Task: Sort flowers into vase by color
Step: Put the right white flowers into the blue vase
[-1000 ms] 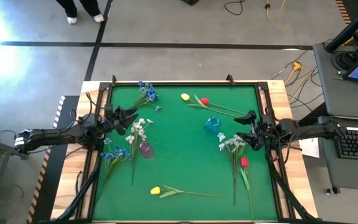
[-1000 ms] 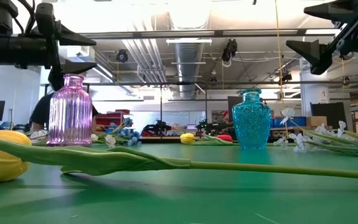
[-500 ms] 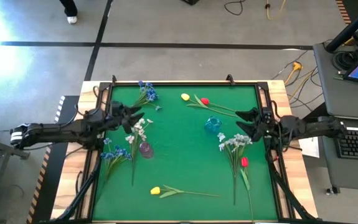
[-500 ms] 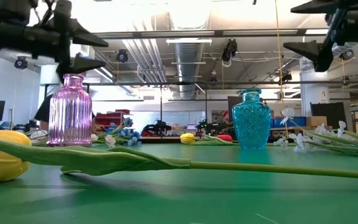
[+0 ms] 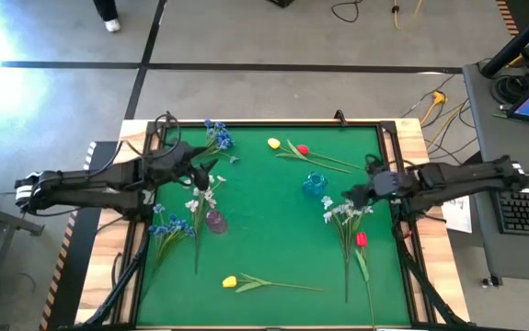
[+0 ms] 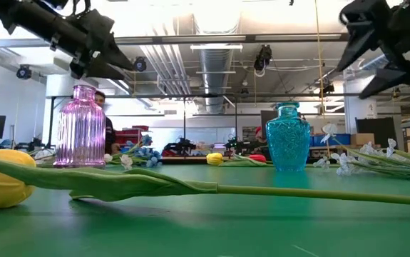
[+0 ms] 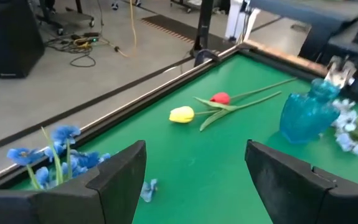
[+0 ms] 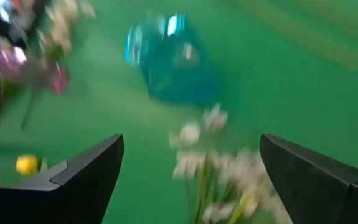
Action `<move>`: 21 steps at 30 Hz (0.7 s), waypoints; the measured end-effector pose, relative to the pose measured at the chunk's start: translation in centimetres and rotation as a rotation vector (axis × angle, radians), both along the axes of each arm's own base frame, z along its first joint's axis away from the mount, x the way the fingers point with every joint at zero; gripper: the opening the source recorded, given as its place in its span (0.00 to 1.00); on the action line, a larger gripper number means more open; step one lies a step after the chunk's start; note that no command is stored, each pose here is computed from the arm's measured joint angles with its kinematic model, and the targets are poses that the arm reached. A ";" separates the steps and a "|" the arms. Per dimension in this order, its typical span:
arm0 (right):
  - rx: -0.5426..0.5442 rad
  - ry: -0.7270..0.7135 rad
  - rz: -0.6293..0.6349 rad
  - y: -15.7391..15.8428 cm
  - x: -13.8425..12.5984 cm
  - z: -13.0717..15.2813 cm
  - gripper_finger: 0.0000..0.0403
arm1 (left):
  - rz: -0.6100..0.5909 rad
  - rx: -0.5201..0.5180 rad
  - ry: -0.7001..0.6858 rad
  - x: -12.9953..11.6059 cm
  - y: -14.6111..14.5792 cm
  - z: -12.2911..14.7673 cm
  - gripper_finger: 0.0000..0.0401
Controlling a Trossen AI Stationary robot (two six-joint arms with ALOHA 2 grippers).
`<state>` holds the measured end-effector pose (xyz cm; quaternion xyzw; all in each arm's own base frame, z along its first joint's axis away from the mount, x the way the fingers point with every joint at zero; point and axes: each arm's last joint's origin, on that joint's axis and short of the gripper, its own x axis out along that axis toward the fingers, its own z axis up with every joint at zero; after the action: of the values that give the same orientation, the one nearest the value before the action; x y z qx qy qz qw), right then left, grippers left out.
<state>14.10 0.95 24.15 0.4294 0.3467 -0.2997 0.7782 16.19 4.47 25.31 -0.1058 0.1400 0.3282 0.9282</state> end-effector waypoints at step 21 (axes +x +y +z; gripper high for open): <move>0.341 0.491 -0.061 5.2 5.1 -5.2 0.91 | -0.024 0.054 0.072 -0.1 0.0 -0.1 0.67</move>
<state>19.19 6.16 18.98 0.4788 0.5565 -0.3555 0.5785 16.06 4.46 25.17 -0.0674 0.1657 0.3244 0.9288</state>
